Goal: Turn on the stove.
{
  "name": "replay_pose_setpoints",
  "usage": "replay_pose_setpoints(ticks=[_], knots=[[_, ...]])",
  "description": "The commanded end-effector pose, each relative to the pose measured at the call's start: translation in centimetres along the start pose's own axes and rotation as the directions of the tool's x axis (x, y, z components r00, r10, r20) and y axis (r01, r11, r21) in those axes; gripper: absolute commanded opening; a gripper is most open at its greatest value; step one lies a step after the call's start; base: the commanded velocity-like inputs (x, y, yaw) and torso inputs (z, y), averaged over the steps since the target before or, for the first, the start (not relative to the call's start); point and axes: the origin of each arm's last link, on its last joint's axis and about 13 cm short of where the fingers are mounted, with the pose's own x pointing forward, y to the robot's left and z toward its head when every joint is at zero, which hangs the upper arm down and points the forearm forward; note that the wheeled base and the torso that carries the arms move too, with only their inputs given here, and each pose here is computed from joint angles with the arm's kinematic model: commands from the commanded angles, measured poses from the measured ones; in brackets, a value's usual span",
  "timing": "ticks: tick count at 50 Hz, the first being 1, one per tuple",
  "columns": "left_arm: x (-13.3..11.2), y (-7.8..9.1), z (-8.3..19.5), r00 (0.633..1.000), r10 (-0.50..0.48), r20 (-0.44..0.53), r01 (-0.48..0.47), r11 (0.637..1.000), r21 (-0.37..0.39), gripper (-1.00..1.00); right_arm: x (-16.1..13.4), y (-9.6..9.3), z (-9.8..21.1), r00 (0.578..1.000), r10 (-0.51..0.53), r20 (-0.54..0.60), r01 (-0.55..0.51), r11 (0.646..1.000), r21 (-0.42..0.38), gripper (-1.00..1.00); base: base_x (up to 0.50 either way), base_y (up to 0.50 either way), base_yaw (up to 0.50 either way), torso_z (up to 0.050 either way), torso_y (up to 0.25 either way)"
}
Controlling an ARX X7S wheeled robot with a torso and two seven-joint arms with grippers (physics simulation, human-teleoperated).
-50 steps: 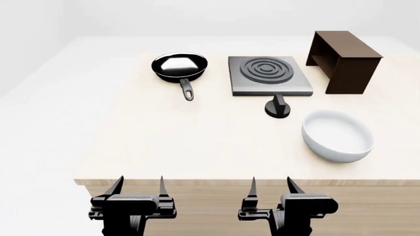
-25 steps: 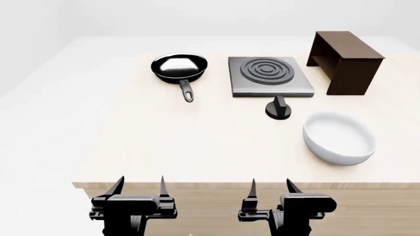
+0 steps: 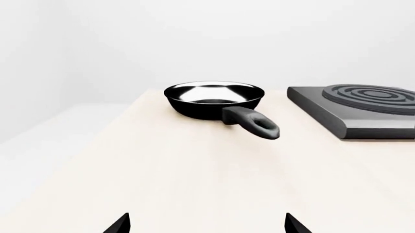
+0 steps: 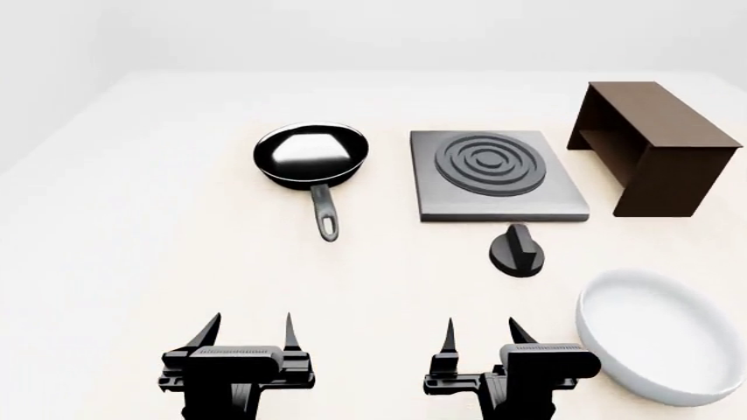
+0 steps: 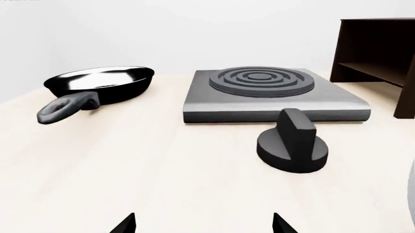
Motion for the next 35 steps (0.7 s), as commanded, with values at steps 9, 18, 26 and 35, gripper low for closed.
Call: replay_pose_setpoints(ticks=[9, 18, 26, 35], knots=[[0.01, -0.02, 0.03, 1.0, 0.0, -0.001, 0.0, 1.0, 0.003, 1.0, -0.07, 0.0, 0.09, 1.0, 0.001, 0.001, -0.001, 1.0, -0.021, 1.0, 0.5, 0.0, 0.0, 0.0, 0.0], [0.07, 0.01, -0.08, 1.0, -0.002, -0.003, 0.002, 1.0, 0.003, 1.0, -0.09, 0.06, 0.25, 1.0, -0.008, 0.026, 0.009, 1.0, -0.017, 1.0, 0.19, 0.0, 0.0, 0.0, 0.0], [-0.02, -0.02, 0.0, 1.0, -0.002, -0.002, 0.002, 1.0, 0.004, 1.0, -0.29, 0.03, 0.32, 0.999, -0.002, 0.035, 0.002, 1.0, -0.005, 1.0, 0.0, 0.0, 0.0, 0.0, 0.0], [0.05, -0.05, 0.06, 1.0, 0.004, -0.002, -0.004, 1.0, 0.01, 1.0, -0.21, 0.03, 0.48, 0.999, -0.01, 0.044, 0.01, 1.0, -0.011, 1.0, 0.0, 0.0, 0.0, 0.0, 0.0]])
